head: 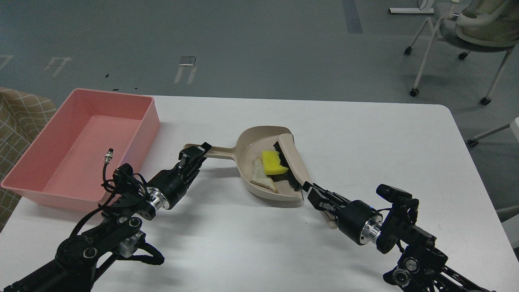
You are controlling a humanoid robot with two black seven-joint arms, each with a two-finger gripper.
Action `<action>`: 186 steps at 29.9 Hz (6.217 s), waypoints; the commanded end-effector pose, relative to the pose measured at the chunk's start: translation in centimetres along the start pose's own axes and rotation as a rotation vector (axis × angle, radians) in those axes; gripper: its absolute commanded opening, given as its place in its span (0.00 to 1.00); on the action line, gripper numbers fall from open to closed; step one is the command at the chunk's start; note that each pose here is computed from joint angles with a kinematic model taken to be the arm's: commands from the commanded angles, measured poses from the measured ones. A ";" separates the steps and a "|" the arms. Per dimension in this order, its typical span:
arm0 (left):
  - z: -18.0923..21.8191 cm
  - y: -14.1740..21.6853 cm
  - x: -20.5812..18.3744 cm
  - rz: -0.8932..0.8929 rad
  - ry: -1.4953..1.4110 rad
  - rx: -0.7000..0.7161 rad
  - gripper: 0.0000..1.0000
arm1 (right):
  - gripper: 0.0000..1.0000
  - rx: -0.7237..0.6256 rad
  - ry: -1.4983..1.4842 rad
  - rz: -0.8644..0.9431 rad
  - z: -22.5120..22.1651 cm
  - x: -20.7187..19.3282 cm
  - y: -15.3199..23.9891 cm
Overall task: Sweep and dump garbage into bin
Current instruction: 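Sweep the white stick into the dustpan with the right gripper's brush, then brush the debris deeper into the dustpan with the right gripper, then lift the brush away from the dustpan with the right gripper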
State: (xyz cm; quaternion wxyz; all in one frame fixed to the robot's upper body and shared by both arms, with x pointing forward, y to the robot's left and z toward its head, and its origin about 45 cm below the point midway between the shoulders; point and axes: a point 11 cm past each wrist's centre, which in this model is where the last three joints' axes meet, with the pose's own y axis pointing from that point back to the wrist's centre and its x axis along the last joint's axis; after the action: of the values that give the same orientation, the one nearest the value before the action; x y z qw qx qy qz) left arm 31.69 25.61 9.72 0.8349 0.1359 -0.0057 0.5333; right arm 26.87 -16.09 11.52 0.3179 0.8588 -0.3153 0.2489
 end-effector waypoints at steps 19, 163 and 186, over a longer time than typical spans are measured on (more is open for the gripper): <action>0.3 -0.2 0.2 0.010 0.013 -0.011 0.00 | 0.15 -0.140 0.032 0.131 5.7 6.3 5.2; 2.8 -0.3 -0.7 0.004 0.026 -0.159 0.00 | 0.19 0.039 -0.274 0.157 -2.1 12.3 -8.5; 2.4 0.1 0.0 0.034 0.017 -0.147 0.00 | 0.19 -0.085 -0.162 0.229 4.7 15.6 1.3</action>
State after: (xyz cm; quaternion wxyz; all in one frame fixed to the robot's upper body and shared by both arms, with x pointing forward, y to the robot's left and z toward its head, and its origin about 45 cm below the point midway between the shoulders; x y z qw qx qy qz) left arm 31.95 25.09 12.09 0.8336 0.0687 -0.0401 0.5467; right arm 38.67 -23.73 19.40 0.2727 0.8300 -0.4426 0.2020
